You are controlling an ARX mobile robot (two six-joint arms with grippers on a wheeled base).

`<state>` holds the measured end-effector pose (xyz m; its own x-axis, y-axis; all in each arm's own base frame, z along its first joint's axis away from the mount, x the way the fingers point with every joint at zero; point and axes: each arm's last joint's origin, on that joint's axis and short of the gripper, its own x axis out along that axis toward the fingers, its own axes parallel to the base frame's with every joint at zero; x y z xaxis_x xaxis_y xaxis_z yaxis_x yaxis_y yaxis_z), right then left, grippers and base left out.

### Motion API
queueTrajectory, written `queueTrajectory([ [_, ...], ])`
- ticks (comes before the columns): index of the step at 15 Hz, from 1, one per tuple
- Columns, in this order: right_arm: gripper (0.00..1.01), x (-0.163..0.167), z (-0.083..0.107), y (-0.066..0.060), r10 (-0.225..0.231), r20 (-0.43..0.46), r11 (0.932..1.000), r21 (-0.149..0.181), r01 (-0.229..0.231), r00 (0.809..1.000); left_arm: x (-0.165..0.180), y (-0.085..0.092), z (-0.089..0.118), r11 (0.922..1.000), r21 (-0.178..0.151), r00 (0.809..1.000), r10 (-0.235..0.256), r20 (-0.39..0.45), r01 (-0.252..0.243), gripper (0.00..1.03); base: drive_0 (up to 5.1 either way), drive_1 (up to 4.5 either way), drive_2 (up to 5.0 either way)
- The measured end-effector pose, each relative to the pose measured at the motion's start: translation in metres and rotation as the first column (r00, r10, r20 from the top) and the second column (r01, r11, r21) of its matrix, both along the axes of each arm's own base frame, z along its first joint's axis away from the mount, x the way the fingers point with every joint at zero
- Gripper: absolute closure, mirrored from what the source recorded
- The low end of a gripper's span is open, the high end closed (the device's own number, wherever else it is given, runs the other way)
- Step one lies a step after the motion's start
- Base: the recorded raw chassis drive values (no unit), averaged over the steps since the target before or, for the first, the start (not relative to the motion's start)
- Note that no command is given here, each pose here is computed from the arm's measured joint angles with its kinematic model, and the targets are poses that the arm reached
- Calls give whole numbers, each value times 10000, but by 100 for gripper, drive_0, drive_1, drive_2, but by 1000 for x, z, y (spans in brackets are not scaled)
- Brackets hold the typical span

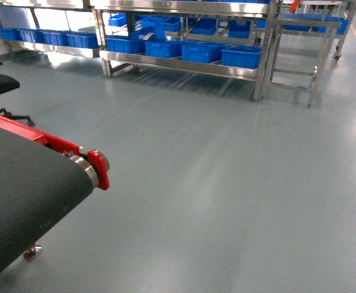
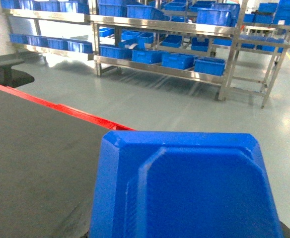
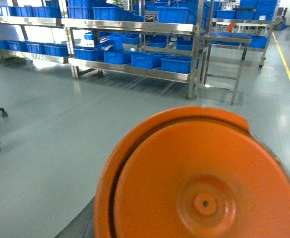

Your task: Sort blue parts and orange caps into right shelf containers

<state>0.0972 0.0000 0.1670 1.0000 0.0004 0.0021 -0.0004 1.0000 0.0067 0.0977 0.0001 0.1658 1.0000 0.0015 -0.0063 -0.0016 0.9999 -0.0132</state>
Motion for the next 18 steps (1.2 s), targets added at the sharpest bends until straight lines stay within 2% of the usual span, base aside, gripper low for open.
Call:
queueTrajectory([
  [18, 56, 0, 0, 0, 0, 0, 10000, 0, 0, 10000, 0, 0, 0, 10000, 0, 10000, 0, -4, 0, 61, -156, -156, -156],
])
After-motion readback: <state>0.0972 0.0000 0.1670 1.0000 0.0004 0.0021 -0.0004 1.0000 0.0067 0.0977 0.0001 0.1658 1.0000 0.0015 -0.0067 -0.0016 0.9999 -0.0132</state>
